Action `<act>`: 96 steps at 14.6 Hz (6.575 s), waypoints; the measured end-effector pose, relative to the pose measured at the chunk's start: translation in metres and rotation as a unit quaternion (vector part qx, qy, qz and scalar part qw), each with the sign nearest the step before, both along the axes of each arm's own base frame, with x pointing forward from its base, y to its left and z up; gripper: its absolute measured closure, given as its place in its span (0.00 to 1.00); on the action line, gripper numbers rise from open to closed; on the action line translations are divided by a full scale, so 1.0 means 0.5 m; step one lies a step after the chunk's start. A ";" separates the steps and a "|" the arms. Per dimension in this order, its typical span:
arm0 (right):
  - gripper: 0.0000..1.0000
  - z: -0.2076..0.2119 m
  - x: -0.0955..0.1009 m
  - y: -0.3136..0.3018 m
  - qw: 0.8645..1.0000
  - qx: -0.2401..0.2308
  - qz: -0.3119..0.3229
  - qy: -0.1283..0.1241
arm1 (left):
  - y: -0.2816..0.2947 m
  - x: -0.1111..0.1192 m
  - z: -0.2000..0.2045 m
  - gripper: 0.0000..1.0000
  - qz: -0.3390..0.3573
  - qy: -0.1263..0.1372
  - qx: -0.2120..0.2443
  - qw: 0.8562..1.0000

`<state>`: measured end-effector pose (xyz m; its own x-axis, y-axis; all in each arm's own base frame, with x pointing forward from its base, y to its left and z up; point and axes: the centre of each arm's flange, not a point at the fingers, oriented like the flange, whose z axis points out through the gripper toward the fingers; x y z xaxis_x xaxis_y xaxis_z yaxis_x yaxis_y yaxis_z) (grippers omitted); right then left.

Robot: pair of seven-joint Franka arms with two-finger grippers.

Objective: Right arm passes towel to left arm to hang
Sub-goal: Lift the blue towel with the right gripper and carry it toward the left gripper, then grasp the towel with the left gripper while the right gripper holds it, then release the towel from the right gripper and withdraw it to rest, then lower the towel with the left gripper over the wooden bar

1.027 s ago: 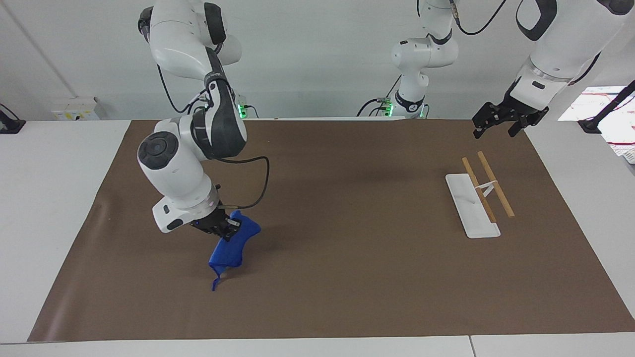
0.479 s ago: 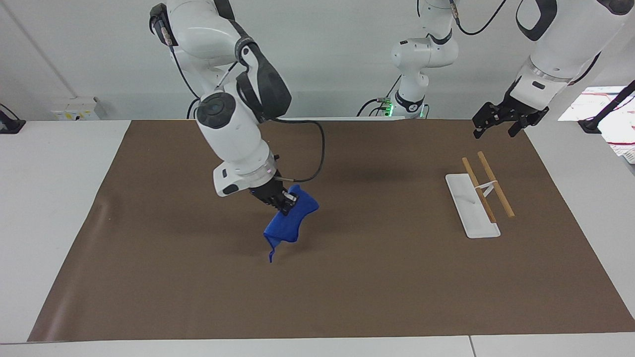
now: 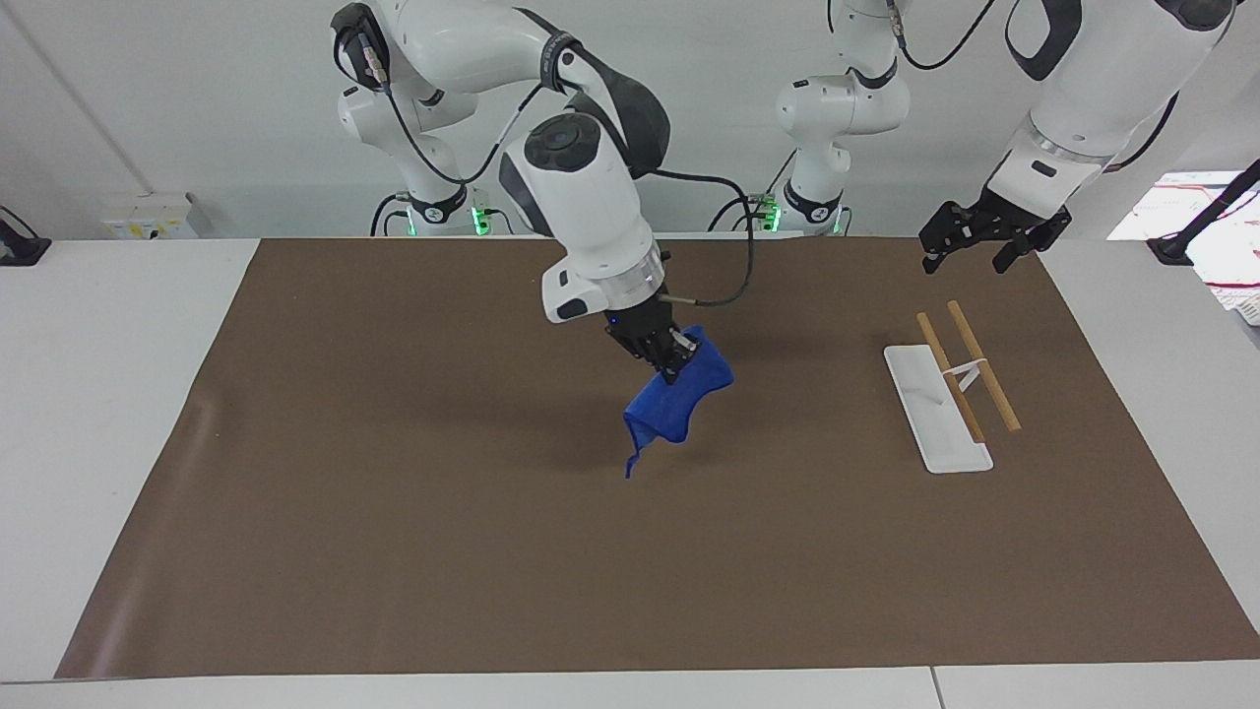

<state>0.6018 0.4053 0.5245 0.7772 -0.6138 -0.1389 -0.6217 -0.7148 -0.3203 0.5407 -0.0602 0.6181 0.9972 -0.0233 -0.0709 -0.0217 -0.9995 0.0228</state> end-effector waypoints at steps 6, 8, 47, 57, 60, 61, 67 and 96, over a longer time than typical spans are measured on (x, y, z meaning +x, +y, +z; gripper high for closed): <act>0.96 0.087 -0.068 0.069 0.998 0.037 -0.046 0.006 | -0.094 -0.003 -0.073 0.00 0.219 0.016 -0.054 0.974; 0.96 0.109 -0.074 0.073 0.997 0.047 -0.062 0.008 | -0.121 -0.002 -0.100 0.00 0.314 0.036 -0.083 0.945; 0.17 0.123 -0.057 0.045 0.999 0.011 -0.036 -0.027 | -0.187 -0.019 -0.166 0.98 0.601 0.091 -0.217 0.764; 0.00 0.107 0.081 -0.375 0.963 -0.169 0.210 -0.022 | -0.160 -0.004 -0.131 0.98 0.415 -0.083 -0.107 0.900; 0.00 0.133 0.087 -0.528 0.959 -0.176 0.224 0.006 | -0.135 0.002 -0.132 0.98 0.321 -0.133 -0.046 0.937; 0.00 0.148 0.080 -0.574 0.957 -0.177 0.228 0.014 | -0.117 0.006 -0.132 0.98 0.289 -0.146 -0.028 0.946; 0.00 0.250 -0.012 -0.836 0.946 -0.176 0.267 0.054 | 0.038 0.037 -0.144 0.98 0.172 -0.193 0.020 0.966; 0.00 0.161 -0.168 -1.016 0.947 -0.151 0.283 0.030 | 0.402 0.004 -0.290 0.70 0.209 -0.223 0.059 0.950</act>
